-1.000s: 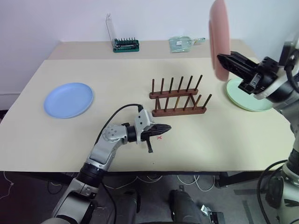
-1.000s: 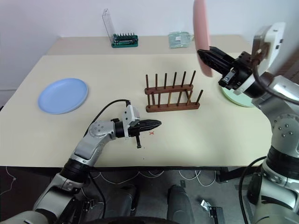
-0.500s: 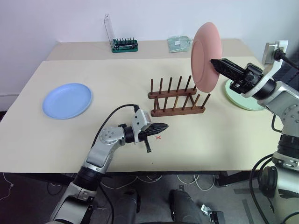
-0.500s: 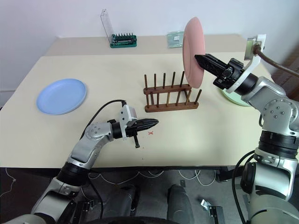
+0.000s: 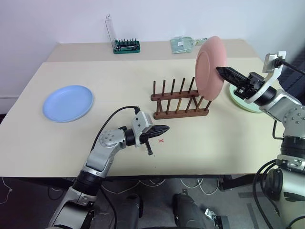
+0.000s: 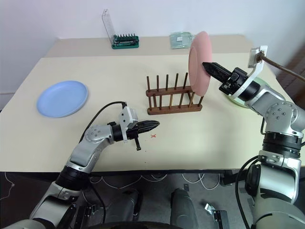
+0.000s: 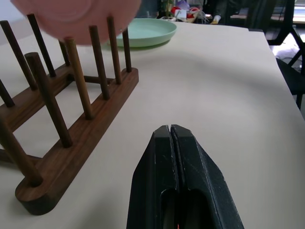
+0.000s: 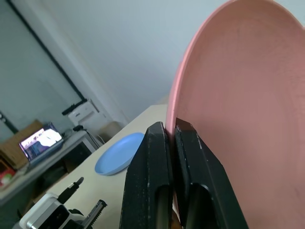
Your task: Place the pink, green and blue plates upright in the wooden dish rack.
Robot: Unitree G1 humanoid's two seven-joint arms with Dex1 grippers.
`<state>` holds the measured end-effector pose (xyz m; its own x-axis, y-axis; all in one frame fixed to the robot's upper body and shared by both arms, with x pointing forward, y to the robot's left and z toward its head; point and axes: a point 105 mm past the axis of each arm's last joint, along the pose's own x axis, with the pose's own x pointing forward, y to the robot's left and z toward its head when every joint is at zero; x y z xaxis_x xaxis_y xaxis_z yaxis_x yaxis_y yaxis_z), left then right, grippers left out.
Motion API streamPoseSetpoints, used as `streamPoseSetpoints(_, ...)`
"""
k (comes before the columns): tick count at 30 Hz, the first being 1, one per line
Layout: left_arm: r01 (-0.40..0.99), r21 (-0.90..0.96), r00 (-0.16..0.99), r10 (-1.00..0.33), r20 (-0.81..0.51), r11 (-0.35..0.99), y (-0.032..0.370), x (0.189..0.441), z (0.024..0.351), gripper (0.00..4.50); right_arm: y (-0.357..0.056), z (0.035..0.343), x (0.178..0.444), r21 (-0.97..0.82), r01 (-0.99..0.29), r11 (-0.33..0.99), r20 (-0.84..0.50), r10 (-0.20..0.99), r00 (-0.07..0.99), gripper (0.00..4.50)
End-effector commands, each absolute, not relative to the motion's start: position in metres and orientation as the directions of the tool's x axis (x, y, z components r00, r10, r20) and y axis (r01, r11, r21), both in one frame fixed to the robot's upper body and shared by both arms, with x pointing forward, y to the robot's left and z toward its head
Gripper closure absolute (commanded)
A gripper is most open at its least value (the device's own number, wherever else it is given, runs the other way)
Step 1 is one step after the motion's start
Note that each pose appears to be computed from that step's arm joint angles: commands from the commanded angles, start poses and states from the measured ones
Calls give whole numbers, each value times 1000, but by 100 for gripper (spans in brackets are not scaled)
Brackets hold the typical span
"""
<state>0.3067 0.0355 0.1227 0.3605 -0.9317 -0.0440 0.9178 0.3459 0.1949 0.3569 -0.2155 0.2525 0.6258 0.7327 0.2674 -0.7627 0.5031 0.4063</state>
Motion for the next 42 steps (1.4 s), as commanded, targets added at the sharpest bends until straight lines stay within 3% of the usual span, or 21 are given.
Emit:
streamPoseSetpoints(1,913,216,356,-935,-5,346,36,304,135,450,-232,263,362,408,-745,527,314,685,657,444)
streamPoseSetpoints(4,912,216,358,-934,-5,349,37,305,135,450,-238,260,366,412,-724,553,314,660,682,358)
streamPoseSetpoints(9,912,214,358,-934,-5,349,36,304,135,450,-250,268,372,315,-665,677,299,594,747,117)
streamPoseSetpoints(13,913,210,358,-934,-5,349,36,302,134,450,-293,296,361,154,-530,834,346,457,819,117)
streamPoseSetpoints(17,915,207,356,-935,-5,347,35,301,133,450,-320,298,357,104,-411,906,334,357,872,117)
streamPoseSetpoints(18,916,205,352,-936,-5,344,34,301,133,450,-331,280,360,23,-328,944,226,315,922,117)
streamPoseSetpoints(19,918,204,349,-937,-5,341,33,301,133,450,-340,266,361,-49,-274,960,144,278,950,61)
streamPoseSetpoints(21,922,204,337,-941,-5,329,31,301,133,450,-356,227,364,-315,-186,931,-69,173,982,3)
streamPoseSetpoints(24,925,205,328,-945,-4,320,28,302,134,450,-358,187,366,-542,-252,801,-236,143,961,3)
streamPoseSetpoints(32,924,202,332,-943,-8,323,30,302,133,450,-352,149,385,-711,-308,632,-335,81,939,3)
streamPoseSetpoints(35,923,205,335,-942,-11,326,31,303,133,450,-350,141,391,-713,-303,632,-339,67,938,92)
streamPoseSetpoints(42,918,209,347,-938,-11,337,33,303,133,450,-353,136,394,-726,-292,622,-344,38,938,441)
